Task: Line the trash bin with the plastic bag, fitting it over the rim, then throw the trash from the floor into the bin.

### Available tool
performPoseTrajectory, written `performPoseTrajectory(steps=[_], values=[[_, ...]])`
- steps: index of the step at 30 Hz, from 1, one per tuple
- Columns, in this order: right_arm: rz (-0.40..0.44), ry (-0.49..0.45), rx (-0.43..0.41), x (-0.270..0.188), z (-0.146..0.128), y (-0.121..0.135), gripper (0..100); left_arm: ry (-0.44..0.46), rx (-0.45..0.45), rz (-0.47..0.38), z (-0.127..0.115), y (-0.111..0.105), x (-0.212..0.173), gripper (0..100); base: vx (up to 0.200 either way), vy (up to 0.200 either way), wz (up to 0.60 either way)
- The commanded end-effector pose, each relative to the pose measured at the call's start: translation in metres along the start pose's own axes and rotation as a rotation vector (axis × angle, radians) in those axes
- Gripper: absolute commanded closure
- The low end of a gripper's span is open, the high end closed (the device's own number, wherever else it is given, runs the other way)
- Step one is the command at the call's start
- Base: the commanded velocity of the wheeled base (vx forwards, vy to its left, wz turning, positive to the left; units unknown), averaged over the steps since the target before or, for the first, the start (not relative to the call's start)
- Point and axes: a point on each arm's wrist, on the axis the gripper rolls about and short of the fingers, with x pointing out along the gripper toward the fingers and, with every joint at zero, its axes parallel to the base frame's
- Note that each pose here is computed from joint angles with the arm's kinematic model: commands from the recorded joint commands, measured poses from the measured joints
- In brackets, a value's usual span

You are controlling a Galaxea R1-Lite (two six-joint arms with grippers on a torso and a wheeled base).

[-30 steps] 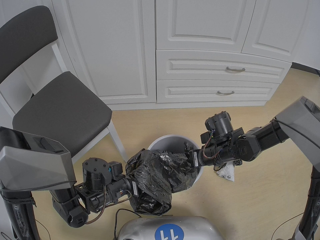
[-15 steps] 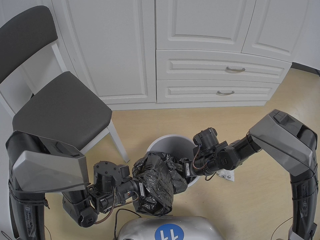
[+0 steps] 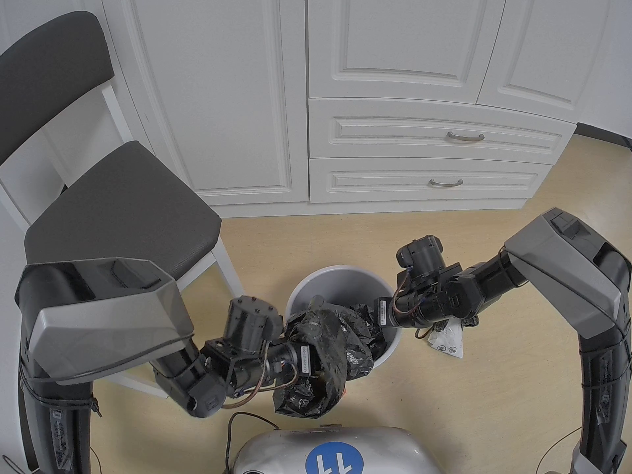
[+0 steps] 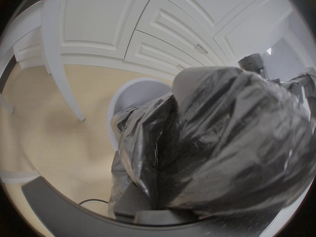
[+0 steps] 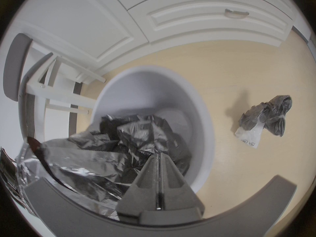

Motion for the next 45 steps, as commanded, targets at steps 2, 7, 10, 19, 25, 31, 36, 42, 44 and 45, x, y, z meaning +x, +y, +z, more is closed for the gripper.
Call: performPoseTrajectory(steps=[2, 7, 10, 19, 25, 31, 36, 42, 44, 45], values=[[0.009, -0.163, 0.028, -0.064, 0.042, -0.009, 100, -0.040, 0.019, -0.030, 0.067, -0.041, 0.010, 100, 0.000, 0.000, 0.00], [-0.009, -0.231, 0.021, -0.092, 0.057, -0.023, 100, -0.021, 0.019, -0.024, 0.085, -0.052, 0.021, 100, 0.000, 0.000, 0.00], [-0.019, -0.249, 0.019, -0.100, 0.061, -0.028, 100, -0.027, 0.020, -0.021, 0.089, -0.059, 0.031, 100, 0.000, 0.000, 0.00], [-0.020, -0.261, -0.006, -0.117, 0.058, -0.026, 100, -0.016, 0.001, 0.094, 0.080, -0.055, 0.068, 100, 0.000, 0.000, 0.00], [-0.021, -0.247, -0.025, -0.114, 0.055, -0.025, 100, 0.058, 0.004, 0.133, 0.072, -0.051, 0.069, 100, 0.000, 0.000, 0.00], [-0.015, -0.243, -0.030, -0.115, 0.052, -0.022, 100, 0.016, -0.019, 0.136, 0.083, -0.051, 0.076, 100, 0.000, 0.000, 0.00], [-0.015, -0.237, -0.038, -0.118, 0.049, -0.021, 100, 0.043, -0.014, 0.140, 0.085, -0.057, 0.068, 100, 0.000, 0.000, 0.00], [-0.012, -0.241, -0.102, -0.136, 0.041, -0.016, 100, 0.009, -0.005, 0.126, 0.102, -0.064, 0.045, 0, 0.000, 0.000, 0.00], [-0.001, -0.241, -0.143, -0.146, 0.035, -0.012, 100, 0.005, 0.001, 0.114, 0.107, -0.068, 0.027, 0, 0.000, 0.000, 0.00], [0.003, -0.238, -0.166, -0.151, 0.031, -0.009, 100, 0.002, 0.007, 0.108, 0.110, -0.069, 0.018, 0, 0.000, 0.000, 0.00]])
